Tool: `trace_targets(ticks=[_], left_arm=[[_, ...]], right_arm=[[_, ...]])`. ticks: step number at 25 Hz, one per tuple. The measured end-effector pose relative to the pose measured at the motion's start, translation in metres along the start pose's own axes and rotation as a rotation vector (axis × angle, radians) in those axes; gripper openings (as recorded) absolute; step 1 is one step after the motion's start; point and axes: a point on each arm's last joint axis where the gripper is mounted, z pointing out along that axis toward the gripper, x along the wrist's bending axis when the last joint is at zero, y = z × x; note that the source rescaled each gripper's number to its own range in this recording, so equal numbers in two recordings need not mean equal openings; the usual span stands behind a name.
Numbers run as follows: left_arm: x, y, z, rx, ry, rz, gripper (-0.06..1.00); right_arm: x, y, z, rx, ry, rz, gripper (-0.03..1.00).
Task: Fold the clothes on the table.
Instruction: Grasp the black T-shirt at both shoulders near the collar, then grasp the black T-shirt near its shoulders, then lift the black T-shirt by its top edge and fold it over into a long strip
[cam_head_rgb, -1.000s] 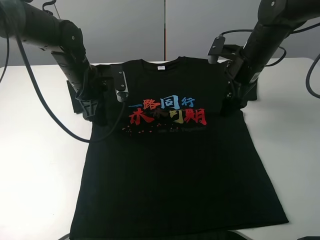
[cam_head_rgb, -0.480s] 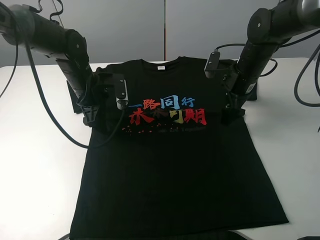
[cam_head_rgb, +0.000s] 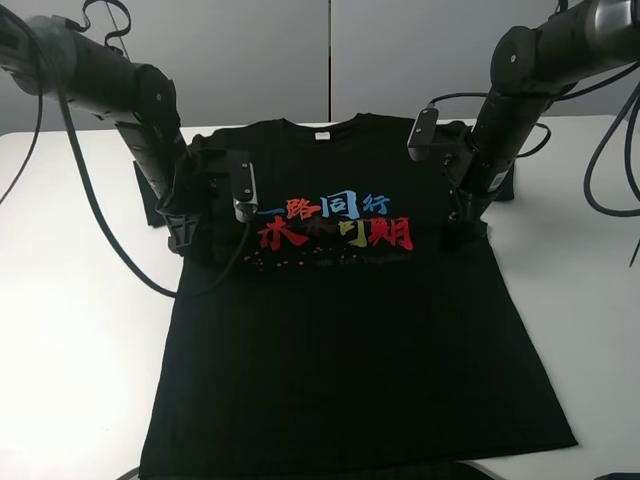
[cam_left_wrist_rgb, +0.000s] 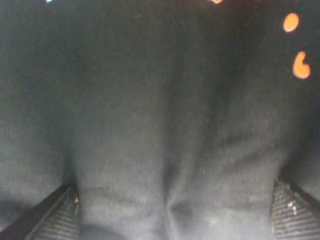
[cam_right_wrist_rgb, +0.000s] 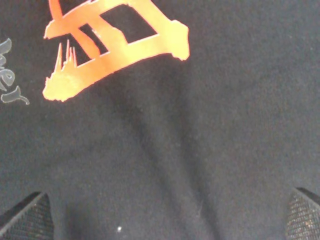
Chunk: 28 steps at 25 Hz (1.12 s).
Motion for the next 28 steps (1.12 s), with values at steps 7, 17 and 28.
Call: trace_targets(ticks=[7,17,28], left_arm=[[0.001,-0.002,0.000,0.026,0.008,0.018,0.53],[0.006,-0.003,0.000,0.036,0.064,0.056,0.00],[0.007,-0.002,0.000,0.030,0.073,0.057,0.00]], right_arm=[[-0.001,0.001,0.000,-0.009,-0.014,-0.002,1.00],[-0.002,0.000,0.007,-0.003,-0.007,0.000,1.00],[-0.003,-0.002,0.012,0.021,-0.007,-0.034,1.00]])
